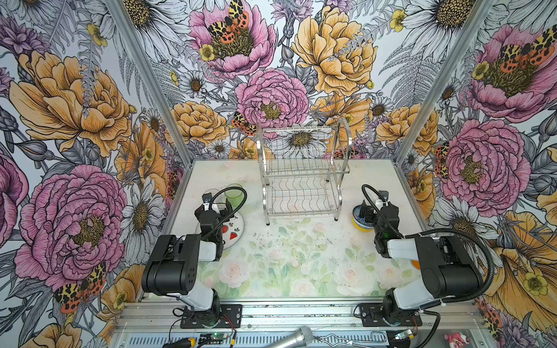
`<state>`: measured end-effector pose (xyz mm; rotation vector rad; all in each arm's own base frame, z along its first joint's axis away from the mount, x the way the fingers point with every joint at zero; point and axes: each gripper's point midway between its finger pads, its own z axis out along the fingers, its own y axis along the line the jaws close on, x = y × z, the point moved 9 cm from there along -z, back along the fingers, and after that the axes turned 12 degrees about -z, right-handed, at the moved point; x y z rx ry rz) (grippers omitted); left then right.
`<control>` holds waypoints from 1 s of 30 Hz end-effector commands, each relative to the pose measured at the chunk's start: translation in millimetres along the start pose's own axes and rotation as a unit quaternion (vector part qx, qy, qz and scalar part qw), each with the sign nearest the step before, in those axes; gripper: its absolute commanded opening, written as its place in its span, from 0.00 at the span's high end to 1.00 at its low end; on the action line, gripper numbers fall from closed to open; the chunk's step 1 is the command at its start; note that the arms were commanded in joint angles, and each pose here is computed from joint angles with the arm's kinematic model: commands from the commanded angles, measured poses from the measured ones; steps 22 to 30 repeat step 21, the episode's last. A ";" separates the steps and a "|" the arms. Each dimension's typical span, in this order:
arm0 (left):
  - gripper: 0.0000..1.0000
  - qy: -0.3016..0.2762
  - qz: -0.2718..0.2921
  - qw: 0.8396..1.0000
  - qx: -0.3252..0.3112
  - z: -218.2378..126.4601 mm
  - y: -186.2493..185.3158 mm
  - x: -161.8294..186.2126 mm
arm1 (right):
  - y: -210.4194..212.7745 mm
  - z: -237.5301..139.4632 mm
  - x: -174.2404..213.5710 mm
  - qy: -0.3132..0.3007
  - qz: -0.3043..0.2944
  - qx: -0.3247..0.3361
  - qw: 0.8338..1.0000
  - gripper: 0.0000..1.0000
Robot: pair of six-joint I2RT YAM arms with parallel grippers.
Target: Unload the mixed dishes from the dish rack
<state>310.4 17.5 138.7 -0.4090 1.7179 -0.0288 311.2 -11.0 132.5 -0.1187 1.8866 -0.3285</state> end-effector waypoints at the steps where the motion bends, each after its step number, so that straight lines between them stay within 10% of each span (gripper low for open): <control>1: 0.01 -0.010 0.002 1.000 0.010 1.3 -4.9 -6.4 | 2.4 0.8 -5.1 -0.022 0.012 -0.017 1.000 0.01; 30: 0.01 -0.014 0.012 1.000 -0.003 1.2 -8.0 -5.9 | 2.3 0.8 -5.7 -0.024 0.011 -0.016 1.000 0.01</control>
